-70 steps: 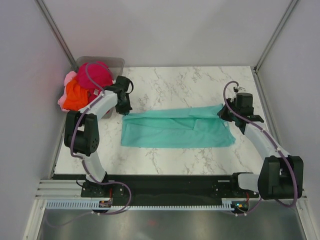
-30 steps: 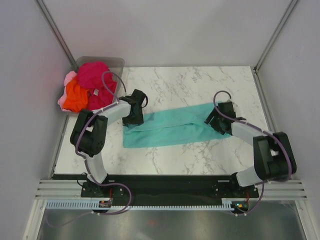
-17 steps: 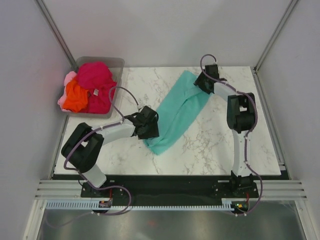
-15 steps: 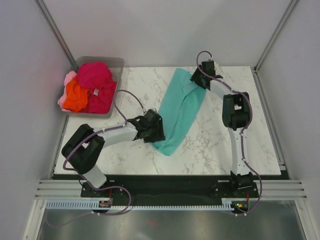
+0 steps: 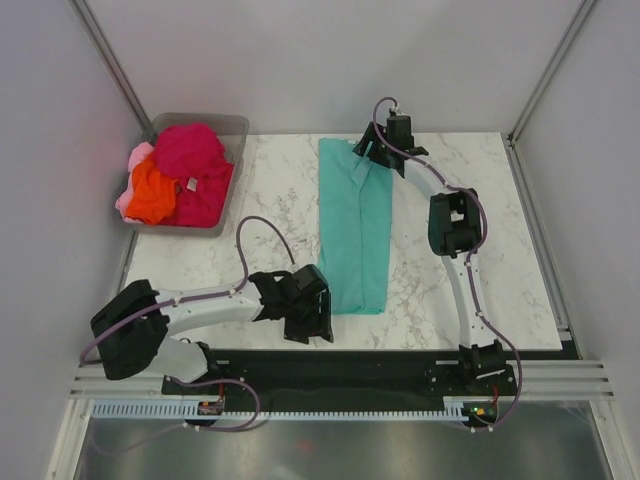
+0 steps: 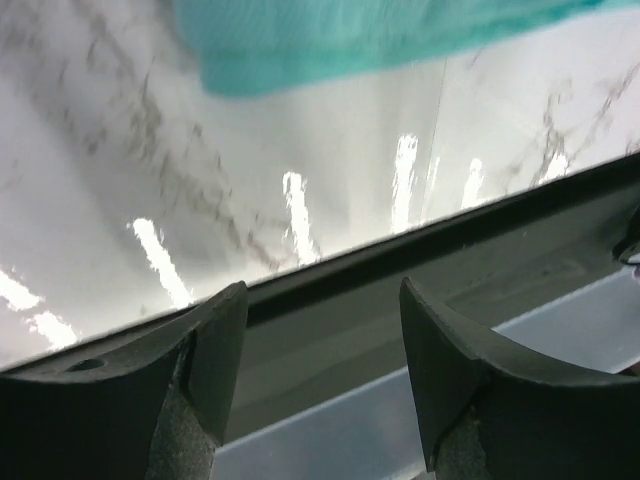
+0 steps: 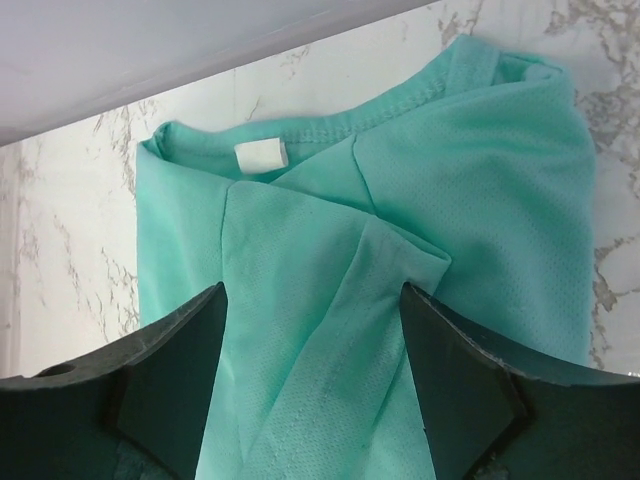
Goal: Fold and stack the t-shirts
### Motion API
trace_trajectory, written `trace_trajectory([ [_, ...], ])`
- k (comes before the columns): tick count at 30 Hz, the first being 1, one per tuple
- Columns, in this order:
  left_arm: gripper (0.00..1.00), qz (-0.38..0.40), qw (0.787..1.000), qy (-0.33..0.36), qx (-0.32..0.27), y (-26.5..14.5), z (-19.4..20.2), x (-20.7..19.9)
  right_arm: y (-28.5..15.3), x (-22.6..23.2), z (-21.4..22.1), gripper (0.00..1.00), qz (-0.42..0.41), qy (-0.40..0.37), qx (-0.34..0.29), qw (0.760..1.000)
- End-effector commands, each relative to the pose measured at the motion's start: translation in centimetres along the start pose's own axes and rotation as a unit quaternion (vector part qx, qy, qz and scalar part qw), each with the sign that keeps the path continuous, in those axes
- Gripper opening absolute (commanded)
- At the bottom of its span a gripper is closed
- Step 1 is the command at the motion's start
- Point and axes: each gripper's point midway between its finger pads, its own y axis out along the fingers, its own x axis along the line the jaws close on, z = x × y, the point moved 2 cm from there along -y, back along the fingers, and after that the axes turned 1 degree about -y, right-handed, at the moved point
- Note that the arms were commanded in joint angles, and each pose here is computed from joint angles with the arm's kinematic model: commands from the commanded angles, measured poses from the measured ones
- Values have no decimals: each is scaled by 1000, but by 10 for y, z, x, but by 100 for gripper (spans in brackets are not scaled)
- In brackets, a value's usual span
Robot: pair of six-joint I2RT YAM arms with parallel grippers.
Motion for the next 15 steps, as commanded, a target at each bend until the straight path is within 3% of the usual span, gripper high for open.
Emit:
trace_trajectory([
  [1,70,-26,999,-17,-14,-36,5,7,8,-13,39,79,-24,-18,66,997],
  [6,73,4,996,0,-93,-71,-15,-2,-28,23,-1,87,-62,-59,43,995],
  [10,74,-3,990,31,-135,-81,-31,-5,-93,60,-52,98,-72,-90,1,993],
  [12,74,-17,985,43,-168,-87,-44,-4,-115,53,-46,98,-51,-98,11,994],
  [14,74,-26,980,52,-189,-91,-54,-1,-160,62,-67,98,-38,-106,-21,993],
  [15,74,-29,977,51,-203,-94,-61,-2,-166,44,-40,98,-16,-103,7,995],
])
